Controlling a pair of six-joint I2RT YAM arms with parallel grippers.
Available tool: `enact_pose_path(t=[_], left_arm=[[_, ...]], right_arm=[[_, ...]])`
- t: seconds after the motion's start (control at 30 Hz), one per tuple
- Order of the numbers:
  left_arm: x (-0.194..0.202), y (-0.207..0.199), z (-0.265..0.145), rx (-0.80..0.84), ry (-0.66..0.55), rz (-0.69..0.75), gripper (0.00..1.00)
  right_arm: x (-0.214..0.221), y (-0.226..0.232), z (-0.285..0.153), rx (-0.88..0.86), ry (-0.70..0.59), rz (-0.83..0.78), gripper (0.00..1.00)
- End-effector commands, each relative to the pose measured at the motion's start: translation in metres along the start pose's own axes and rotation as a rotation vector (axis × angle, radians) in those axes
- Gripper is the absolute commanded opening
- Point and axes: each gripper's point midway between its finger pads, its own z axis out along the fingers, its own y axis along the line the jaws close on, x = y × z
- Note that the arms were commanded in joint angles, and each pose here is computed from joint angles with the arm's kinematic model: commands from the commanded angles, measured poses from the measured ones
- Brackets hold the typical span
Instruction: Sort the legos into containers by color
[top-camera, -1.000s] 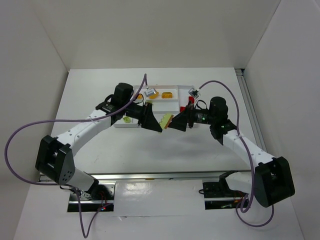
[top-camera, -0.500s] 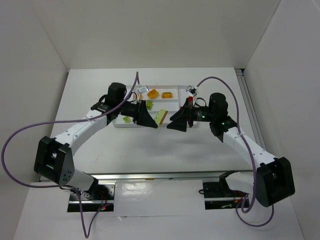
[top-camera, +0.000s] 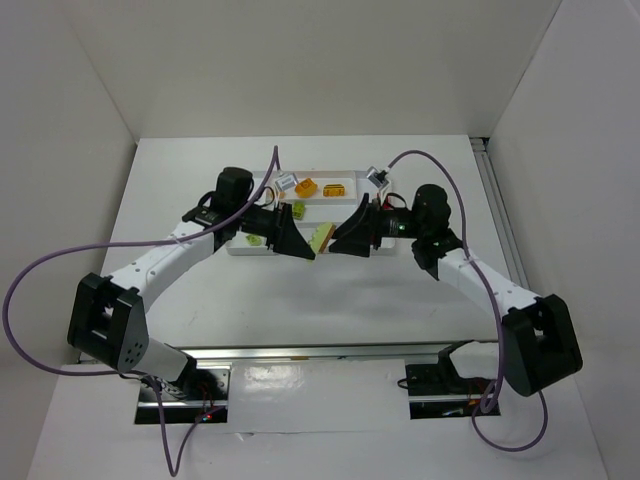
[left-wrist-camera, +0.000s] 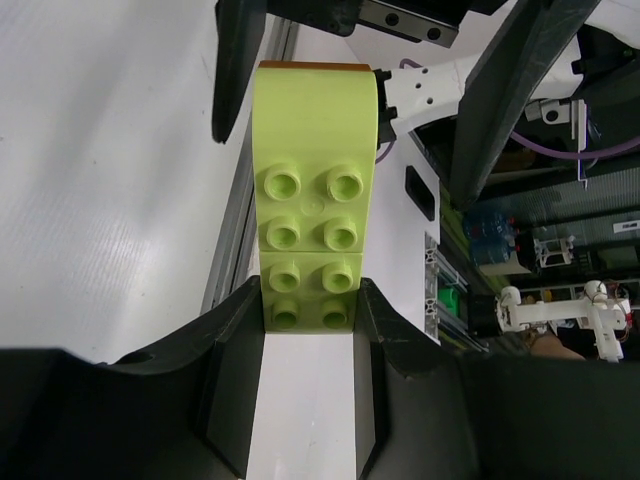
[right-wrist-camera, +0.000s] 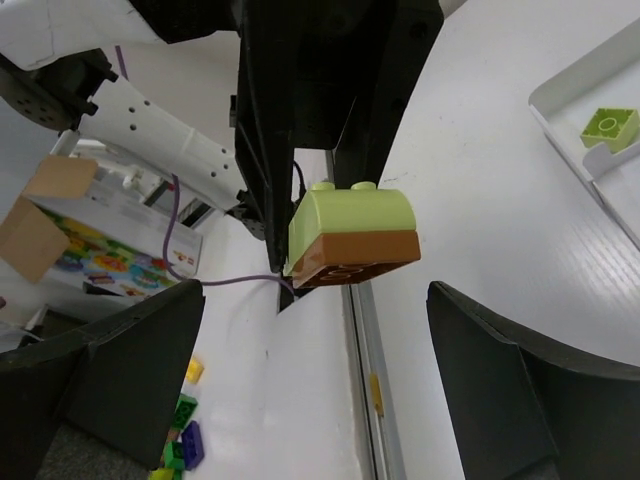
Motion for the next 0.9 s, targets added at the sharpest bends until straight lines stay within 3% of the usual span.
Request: enact_pose_path(t=[0.0, 0.13, 0.3, 0.4, 0.5, 0.53, 0.6, 0.8, 0.87], left_arm=[[-0.002, -0.017, -0.002, 0.059, -0.004, 0.096, 0.00], [-0.001, -0.015, -0.002, 0.049, -0.004, 0.092, 0.00], [0.001, -0.017, 0.000, 0.054, 0.003, 0.094, 0.00], [0.001, -0.017, 0.000, 0.054, 0.003, 0.103, 0.00], [0.002, -0.016, 0.000, 0.053, 0.007, 0.093, 0.00], [0.003, -0.014, 0.000, 0.043, 0.006, 0.094, 0.00], [0.003, -0.016, 0.000, 0.042, 0.010, 0.092, 0.00], [-0.005, -0.008, -0.012, -0.011, -0.022, 0.091, 0.00], [-0.010, 0.000, -0.022, -0.035, -0.046, 0.081, 0.00]], right_arm=[[-0.013, 0.007, 0.009, -0.037, -0.036, -0.059, 0.99], [-0.020, 0.005, 0.013, -0.054, -0.066, -0.053, 0.96], [-0.024, 0.004, 0.014, -0.062, -0.074, -0.054, 0.79], [-0.024, 0.007, 0.017, -0.076, -0.073, -0.046, 0.75], [-0.024, 0.009, 0.019, -0.080, -0.079, -0.055, 0.55], [-0.026, 0.010, 0.019, -0.085, -0.083, -0.056, 0.42], [-0.025, 0.009, 0.019, -0.081, -0.080, -0.047, 0.32], [-0.019, -0.022, 0.009, 0.136, -0.098, -0.030, 0.14], [-0.013, -0.028, 0.003, 0.182, -0.080, -0.006, 0.13]])
